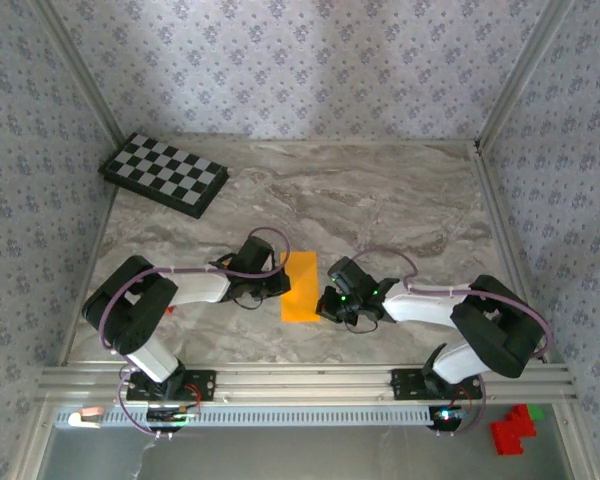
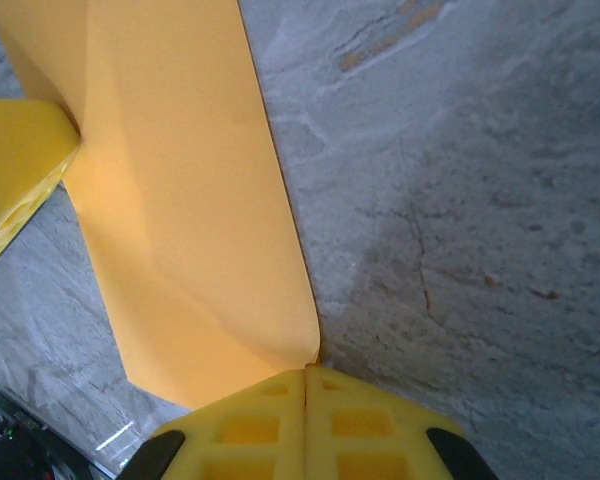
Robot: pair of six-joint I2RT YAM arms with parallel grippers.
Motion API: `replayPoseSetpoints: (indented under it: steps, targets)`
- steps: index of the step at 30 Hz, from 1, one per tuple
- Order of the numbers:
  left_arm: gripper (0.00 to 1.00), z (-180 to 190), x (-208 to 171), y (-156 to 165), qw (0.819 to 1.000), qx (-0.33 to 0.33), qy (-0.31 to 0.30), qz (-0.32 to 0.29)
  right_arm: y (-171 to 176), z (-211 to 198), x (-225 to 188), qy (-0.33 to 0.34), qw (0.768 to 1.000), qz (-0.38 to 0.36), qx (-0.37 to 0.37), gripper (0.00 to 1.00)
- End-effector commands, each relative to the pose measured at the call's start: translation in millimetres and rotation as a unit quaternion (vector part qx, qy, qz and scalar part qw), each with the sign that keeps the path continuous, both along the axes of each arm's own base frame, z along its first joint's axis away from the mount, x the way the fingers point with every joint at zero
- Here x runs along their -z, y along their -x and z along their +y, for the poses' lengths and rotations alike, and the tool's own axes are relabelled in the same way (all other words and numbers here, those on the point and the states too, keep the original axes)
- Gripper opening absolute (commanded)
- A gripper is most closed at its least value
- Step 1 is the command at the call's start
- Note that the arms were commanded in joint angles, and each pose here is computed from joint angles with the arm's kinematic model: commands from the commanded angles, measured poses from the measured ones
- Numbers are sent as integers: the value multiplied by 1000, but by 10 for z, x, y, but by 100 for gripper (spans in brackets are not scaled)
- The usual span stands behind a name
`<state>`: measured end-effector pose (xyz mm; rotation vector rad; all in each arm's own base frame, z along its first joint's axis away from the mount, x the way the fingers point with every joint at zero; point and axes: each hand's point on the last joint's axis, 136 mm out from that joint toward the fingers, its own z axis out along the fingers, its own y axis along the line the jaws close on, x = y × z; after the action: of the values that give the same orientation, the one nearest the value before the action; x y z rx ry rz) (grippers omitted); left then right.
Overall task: Fold a paper plane with a square sheet of paper (pick it up from the middle)
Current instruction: Fold the triangle a second time at the center of the table.
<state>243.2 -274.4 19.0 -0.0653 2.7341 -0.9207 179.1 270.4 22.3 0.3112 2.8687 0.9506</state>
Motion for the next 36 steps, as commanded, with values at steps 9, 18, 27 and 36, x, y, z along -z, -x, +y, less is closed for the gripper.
replayPoseSetpoints:
  steps: [9, 18, 27, 36]
  targets:
    - [9, 91, -151, 83, 998, 38, -41, -13, -90, 76, -240, -3, 1000, -18, -14, 2]
    - [31, 55, -654, 65, 990, 79, -4, -115, -153, 92, -437, -18, 999, -36, -1, 1]
    - [36, -69, -843, 430, 957, 173, -4, -233, -272, 133, -599, -49, 998, -45, 21, 0]
    - [43, -257, -682, 737, 905, 261, -36, -333, -304, 218, -663, -79, 996, -34, 32, 0]
